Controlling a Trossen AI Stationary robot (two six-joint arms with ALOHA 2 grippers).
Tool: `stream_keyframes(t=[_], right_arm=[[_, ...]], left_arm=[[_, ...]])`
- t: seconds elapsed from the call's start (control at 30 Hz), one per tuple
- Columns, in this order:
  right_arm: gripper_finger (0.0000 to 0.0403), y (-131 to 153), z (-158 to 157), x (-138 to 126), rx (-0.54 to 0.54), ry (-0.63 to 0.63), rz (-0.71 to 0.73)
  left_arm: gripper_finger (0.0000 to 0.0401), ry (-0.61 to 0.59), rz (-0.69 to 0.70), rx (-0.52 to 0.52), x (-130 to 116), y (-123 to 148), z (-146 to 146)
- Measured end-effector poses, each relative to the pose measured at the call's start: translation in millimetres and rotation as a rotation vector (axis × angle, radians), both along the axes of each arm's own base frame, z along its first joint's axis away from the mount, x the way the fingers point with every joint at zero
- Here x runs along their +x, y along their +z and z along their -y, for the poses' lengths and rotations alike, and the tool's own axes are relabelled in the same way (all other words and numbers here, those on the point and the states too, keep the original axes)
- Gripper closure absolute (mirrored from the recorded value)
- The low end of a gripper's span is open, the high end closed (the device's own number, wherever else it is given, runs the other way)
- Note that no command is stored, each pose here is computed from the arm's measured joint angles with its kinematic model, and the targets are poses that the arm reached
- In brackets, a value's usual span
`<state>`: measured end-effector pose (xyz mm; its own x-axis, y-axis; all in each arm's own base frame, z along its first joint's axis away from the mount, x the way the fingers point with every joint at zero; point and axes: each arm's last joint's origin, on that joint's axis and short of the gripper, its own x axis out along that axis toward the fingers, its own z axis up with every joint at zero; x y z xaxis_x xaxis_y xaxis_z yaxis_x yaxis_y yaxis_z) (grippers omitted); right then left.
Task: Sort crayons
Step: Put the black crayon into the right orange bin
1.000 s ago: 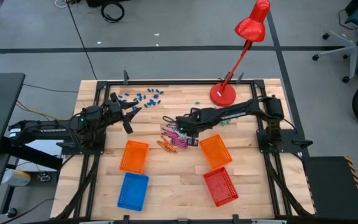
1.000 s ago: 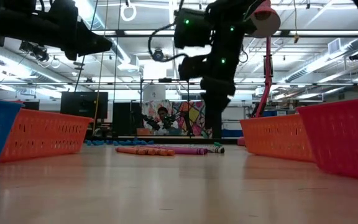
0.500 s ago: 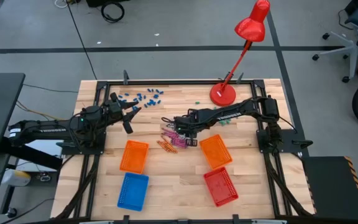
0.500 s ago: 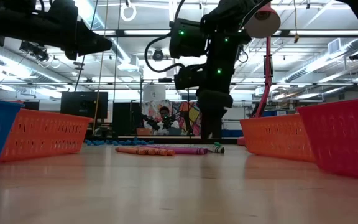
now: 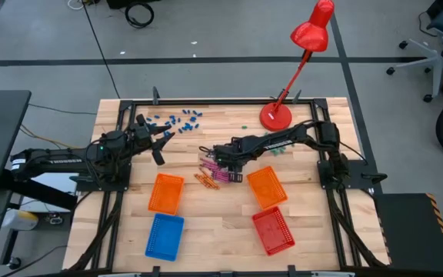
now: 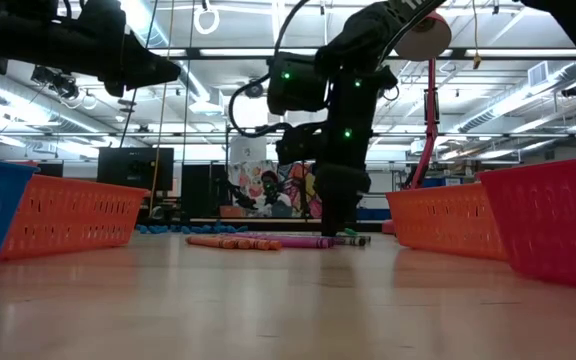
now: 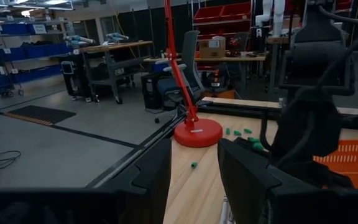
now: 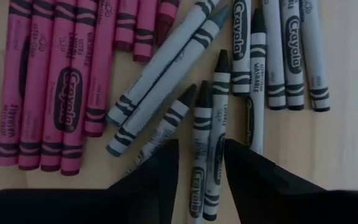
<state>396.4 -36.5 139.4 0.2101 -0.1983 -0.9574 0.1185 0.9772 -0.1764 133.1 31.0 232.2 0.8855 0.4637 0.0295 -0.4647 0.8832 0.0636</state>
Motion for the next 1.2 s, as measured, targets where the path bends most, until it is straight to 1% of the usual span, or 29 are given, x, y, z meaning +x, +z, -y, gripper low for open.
stream_keyframes(t=[0.13, 0.27, 0.4, 0.5, 0.57, 0.8, 0.9, 1.07, 1.2], right_arm=[[0.0282, -0.3, 4.2, -0.4, 0.037, -0.018, 0.005], [0.0303, -0.8, 7.5, -0.8, 0.074, -0.04, 0.01], [0.0328, -1.1, 7.4, -0.8, 0.076, -0.039, 0.009], [0.0333, -0.5, 7.4, -1.0, 0.076, -0.038, 0.01], [0.0327, 0.4, 7.3, -1.1, 0.074, -0.035, 0.012], [0.028, 9.8, 7.9, -4.6, 0.051, -0.037, 0.022], [0.0265, 15.0, 8.4, -5.7, 0.047, -0.039, 0.03], [0.0258, 14.7, 10.8, -8.2, 0.049, -0.047, 0.007], [0.0259, 15.1, 16.6, -9.4, 0.001, -0.068, -0.001]], left_arm=[[0.0259, 0.0, 0.0, 0.0, 0.0, 0.0, 0.0], [0.0259, 0.0, 0.0, 0.0, 0.0, 0.0, 0.0], [0.0259, 0.0, 0.0, 0.0, 0.0, 0.0, 0.0], [0.0259, 0.0, 0.0, 0.0, 0.0, 0.0, 0.0], [0.0259, 0.0, 0.0, 0.0, 0.0, 0.0, 0.0], [0.0259, 0.0, 0.0, 0.0, 0.0, 0.0, 0.0], [0.0259, 0.0, 0.0, 0.0, 0.0, 0.0, 0.0], [0.0259, 0.0, -0.001, 0.0, 0.0, -0.1, 0.0], [0.0259, 0.0, -0.001, 0.0, 0.0, -0.1, 0.0]])
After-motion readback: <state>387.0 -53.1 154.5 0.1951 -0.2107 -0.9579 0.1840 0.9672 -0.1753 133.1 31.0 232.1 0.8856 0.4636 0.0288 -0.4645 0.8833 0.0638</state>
